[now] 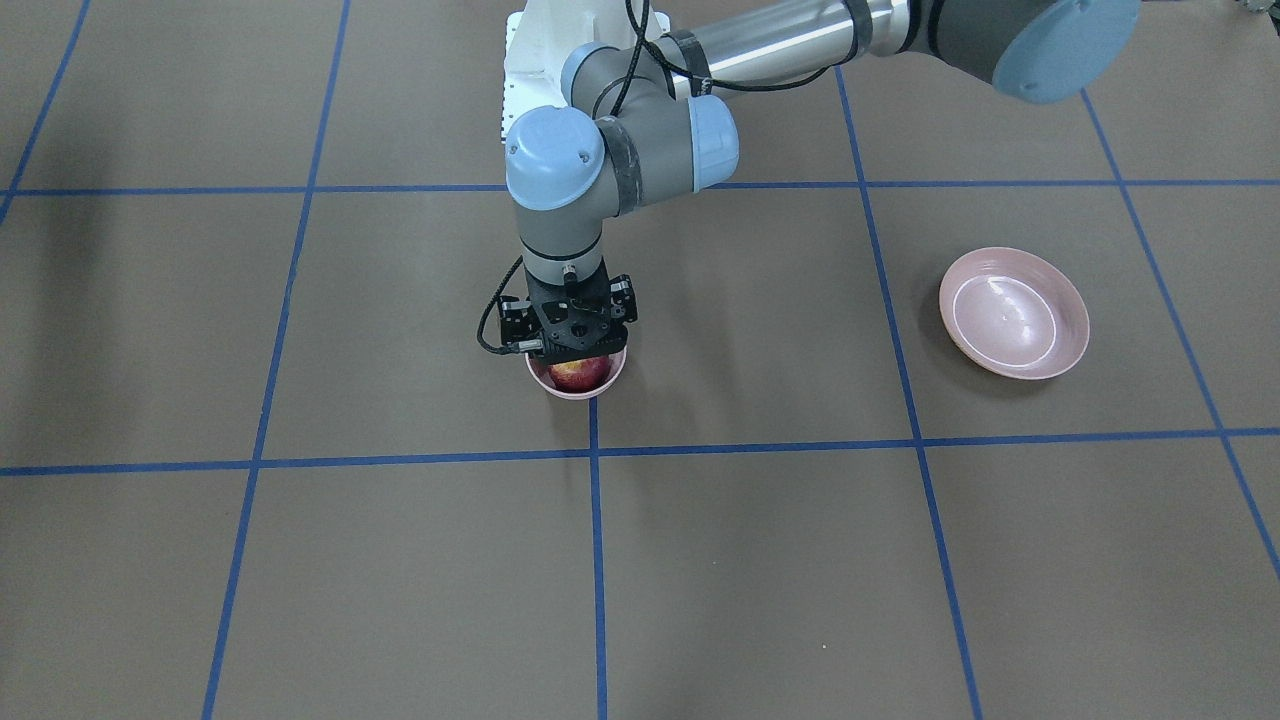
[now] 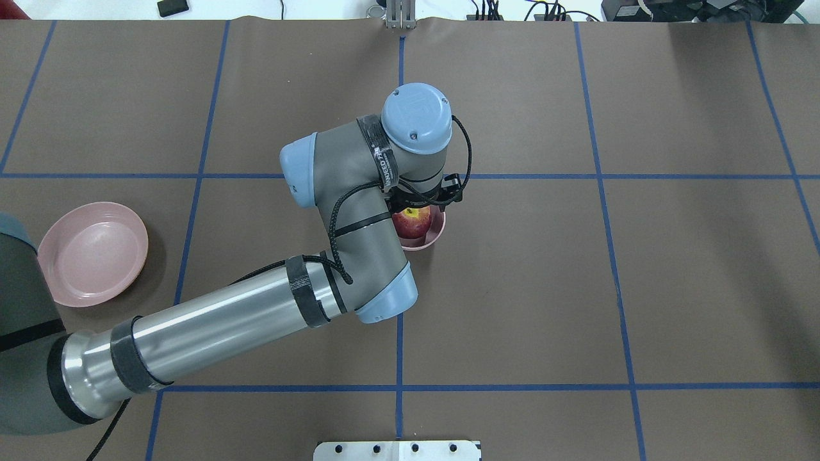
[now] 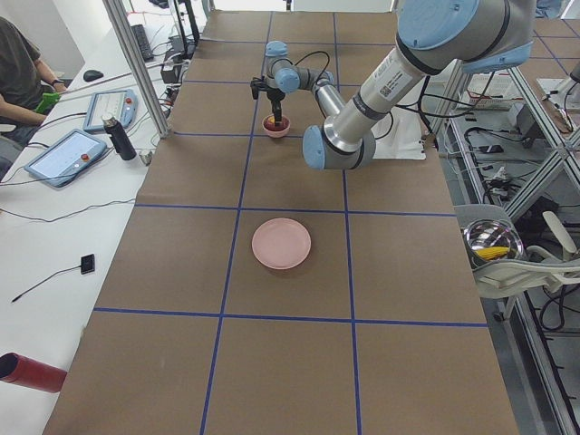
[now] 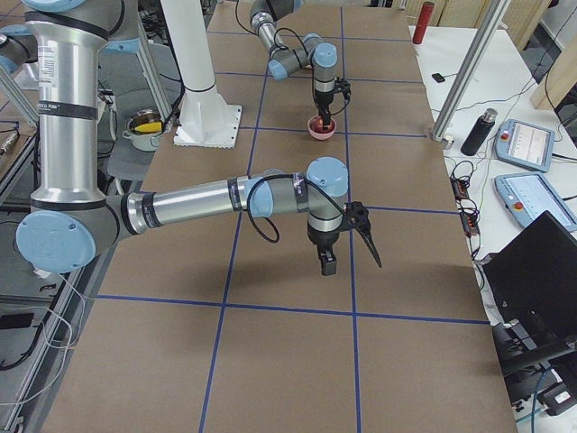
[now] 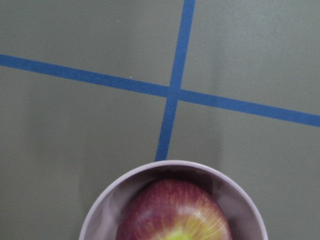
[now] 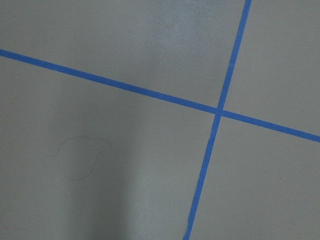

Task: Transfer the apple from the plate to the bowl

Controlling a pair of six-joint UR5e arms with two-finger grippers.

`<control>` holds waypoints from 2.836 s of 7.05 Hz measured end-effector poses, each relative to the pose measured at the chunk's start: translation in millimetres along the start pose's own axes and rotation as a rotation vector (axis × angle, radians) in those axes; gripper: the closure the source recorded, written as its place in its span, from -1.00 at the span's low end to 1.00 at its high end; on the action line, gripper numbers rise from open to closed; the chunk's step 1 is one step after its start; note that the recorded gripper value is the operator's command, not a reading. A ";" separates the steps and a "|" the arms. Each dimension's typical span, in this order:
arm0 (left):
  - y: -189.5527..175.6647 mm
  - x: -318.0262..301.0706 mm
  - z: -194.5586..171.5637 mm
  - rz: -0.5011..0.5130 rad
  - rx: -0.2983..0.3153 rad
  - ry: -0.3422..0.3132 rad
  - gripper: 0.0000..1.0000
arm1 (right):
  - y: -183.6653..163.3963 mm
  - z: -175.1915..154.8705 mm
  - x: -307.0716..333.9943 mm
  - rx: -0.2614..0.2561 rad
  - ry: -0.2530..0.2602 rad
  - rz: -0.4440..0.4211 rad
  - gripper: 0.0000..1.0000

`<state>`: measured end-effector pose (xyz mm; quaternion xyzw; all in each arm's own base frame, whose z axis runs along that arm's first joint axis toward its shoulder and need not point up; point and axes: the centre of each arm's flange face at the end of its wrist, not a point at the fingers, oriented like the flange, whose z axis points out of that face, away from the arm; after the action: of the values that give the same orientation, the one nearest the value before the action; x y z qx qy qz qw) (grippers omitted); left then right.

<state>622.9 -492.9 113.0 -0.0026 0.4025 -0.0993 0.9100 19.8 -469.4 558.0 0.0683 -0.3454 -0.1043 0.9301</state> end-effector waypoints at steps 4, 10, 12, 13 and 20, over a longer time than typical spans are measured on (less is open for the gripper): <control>4.2 -216.2 -101.9 0.214 0.016 0.022 -0.97 | -0.3 6.7 5.2 -0.010 0.002 0.011 -1.00; -123.6 -731.5 -159.0 0.500 -0.041 0.084 -0.97 | -10.1 2.4 2.0 0.003 0.003 0.001 -1.00; -127.5 -751.2 -161.0 0.492 -0.033 0.099 -0.97 | -10.0 1.6 0.8 0.005 -0.002 0.000 -1.00; -127.7 -751.5 -162.6 0.479 -0.030 0.099 -0.97 | -10.1 1.7 0.5 0.005 -0.005 0.000 -1.00; -115.7 -773.3 -167.5 0.463 -0.010 -0.077 -0.97 | -9.5 11.5 7.0 -0.014 -0.007 0.009 -1.00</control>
<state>-28.0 -452.3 575.6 0.0813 0.3581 0.1142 0.9231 16.1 -480.9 569.1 0.0600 -0.3484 -0.1029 0.9297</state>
